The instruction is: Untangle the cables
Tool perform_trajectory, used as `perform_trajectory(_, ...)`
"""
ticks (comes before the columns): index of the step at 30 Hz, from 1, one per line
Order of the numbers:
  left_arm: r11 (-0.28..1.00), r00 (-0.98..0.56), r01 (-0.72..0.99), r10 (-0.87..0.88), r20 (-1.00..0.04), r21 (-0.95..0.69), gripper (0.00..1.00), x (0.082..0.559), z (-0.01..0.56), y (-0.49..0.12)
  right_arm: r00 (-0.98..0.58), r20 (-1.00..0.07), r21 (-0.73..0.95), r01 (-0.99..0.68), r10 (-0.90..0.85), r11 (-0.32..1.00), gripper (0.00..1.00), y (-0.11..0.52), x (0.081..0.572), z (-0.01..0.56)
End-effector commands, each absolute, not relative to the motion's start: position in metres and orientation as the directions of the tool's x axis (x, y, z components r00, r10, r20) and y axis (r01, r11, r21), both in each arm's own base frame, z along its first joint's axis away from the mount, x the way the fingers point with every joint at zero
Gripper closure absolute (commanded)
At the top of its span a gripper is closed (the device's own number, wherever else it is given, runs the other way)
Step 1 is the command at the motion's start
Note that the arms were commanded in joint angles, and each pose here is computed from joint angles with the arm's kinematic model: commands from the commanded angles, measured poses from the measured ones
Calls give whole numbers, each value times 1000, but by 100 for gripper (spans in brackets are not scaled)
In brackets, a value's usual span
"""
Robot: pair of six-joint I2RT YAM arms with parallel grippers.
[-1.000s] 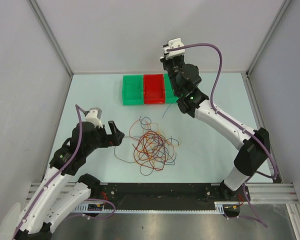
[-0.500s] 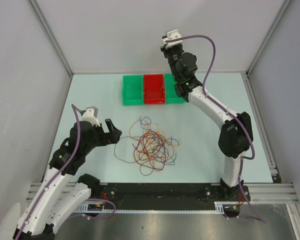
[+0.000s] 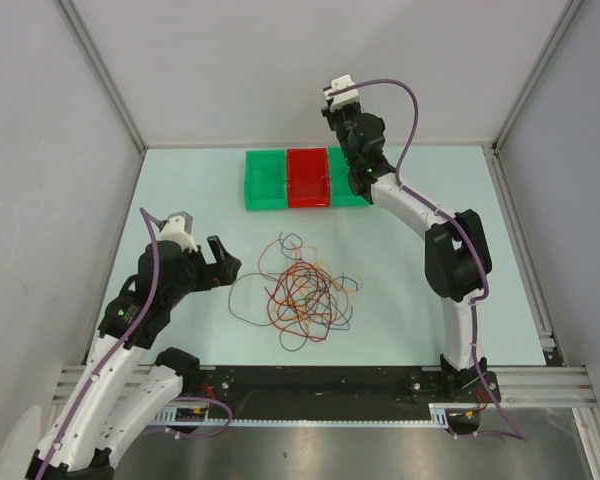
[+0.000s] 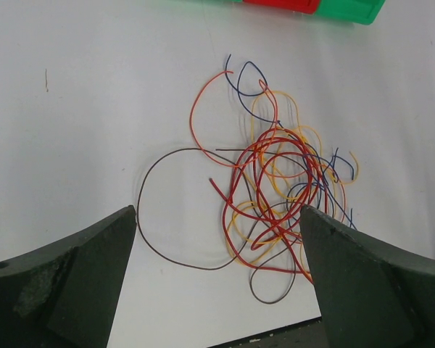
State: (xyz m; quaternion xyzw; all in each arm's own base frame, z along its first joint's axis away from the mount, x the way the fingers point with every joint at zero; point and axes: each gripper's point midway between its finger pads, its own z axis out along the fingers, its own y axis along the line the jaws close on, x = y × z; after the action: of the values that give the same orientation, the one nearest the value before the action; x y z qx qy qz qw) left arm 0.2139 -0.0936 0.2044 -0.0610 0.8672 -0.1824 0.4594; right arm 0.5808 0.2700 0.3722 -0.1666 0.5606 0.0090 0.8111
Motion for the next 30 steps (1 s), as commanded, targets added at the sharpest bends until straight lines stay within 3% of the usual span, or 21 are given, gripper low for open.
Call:
perform_trajectory(1, 920, -556, 71, -284, -781, -386, 1, 218, 208, -95, 378, -922, -181, -236, -81, 955, 100, 271, 568, 373)
perform_trajectory(11, 918, -547, 75, -288, -786, -389, 1, 217, 210, -95, 240, -971, -63, -320, 17, 945, 100, 275, 553, 326)
perform_trajectory(30, 916, -541, 79, -292, -789, -393, 1, 216, 212, -95, 81, -997, -34, -377, -4, 926, 100, 271, 523, 297)
